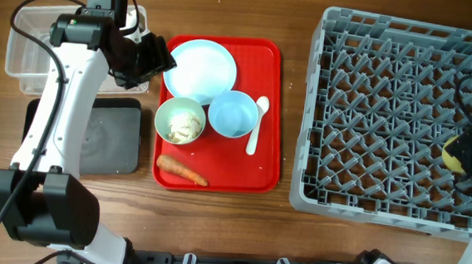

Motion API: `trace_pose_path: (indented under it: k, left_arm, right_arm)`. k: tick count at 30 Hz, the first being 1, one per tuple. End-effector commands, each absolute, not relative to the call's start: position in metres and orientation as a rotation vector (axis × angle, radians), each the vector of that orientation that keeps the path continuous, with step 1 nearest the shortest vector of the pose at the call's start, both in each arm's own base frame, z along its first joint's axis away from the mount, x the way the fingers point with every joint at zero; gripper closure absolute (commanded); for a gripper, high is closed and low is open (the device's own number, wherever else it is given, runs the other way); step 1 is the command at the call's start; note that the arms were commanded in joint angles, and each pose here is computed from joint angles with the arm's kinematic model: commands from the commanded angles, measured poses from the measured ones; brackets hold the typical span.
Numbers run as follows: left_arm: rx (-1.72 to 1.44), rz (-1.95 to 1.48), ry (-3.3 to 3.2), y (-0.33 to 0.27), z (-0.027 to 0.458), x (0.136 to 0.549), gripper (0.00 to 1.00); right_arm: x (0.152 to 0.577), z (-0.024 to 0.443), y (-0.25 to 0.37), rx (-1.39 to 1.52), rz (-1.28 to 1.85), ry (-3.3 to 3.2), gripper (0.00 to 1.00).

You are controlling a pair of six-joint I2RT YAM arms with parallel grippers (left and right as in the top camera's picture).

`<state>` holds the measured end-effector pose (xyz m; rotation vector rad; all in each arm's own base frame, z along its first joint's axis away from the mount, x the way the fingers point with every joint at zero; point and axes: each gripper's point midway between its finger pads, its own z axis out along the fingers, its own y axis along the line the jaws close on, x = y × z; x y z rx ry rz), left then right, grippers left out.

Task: Sort waste into correct bins and load items into the dishwasher rack
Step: 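Place the yellow cup upside down in the rack with right gripper, then grasp the light-blue cup on the tray with the right gripper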

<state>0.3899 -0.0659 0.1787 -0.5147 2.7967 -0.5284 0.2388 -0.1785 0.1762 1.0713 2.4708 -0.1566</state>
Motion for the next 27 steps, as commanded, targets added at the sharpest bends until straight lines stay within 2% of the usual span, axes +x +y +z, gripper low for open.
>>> trace_pose_path:
  k: [1,5,6,9,10,11,12,17,19,21,23,27]
  left_arm:
    - [-0.483,-0.515,2.785,-0.066,0.184,0.391,0.33]
    - [-0.482,-0.514,2.786,-0.066,0.184,0.391,0.33]
    - [-0.483,-0.514,2.786,-0.066,0.184,0.391,0.33]
    - [-0.479,-0.514,2.787,-0.066,0.184,0.390,0.33]
    - [-0.479,-0.514,2.787,-0.066,0.184,0.390,0.32]
    - [-0.479,-0.514,2.787,-0.066,0.184,0.390,0.32]
    - [-0.479,-0.514,2.788,-0.066,0.184,0.390,0.32]
    - [-0.481,-0.513,2.792,-0.066,0.183,0.389,0.30]
    - [-0.486,-0.510,2.806,-0.065,0.182,0.386,0.32]
    - [-0.448,-0.507,2.822,-0.070,0.180,0.384,0.32]
    - [-0.382,-0.503,2.846,-0.086,0.175,0.382,0.33]
    - [-0.247,-0.254,2.880,-0.103,0.163,0.375,0.32]
  right_arm:
    - [0.229,0.169,-0.184,1.165,-0.193,2.503,0.59]
    - [0.222,0.149,-0.179,1.205,-0.173,2.600,0.59]
    - [0.222,0.145,-0.179,1.211,-0.168,2.613,0.55]
    - [0.222,0.136,-0.179,1.224,-0.159,2.646,0.52]
    - [0.223,0.135,-0.179,1.226,-0.157,2.651,0.41]
    - [0.223,0.134,-0.179,1.225,-0.151,2.650,0.26]
    - [0.223,0.134,-0.179,1.225,-0.151,2.650,0.21]
    - [0.236,0.140,-0.166,1.185,-0.010,2.621,0.19]
    - [0.260,0.166,-0.149,1.019,0.170,2.549,0.19]
    - [0.293,0.210,-0.107,0.662,0.445,2.417,0.19]
    - [0.308,0.243,-0.060,0.354,0.586,2.329,0.19]
    - [0.323,0.251,0.037,-0.081,0.680,2.344,0.21]
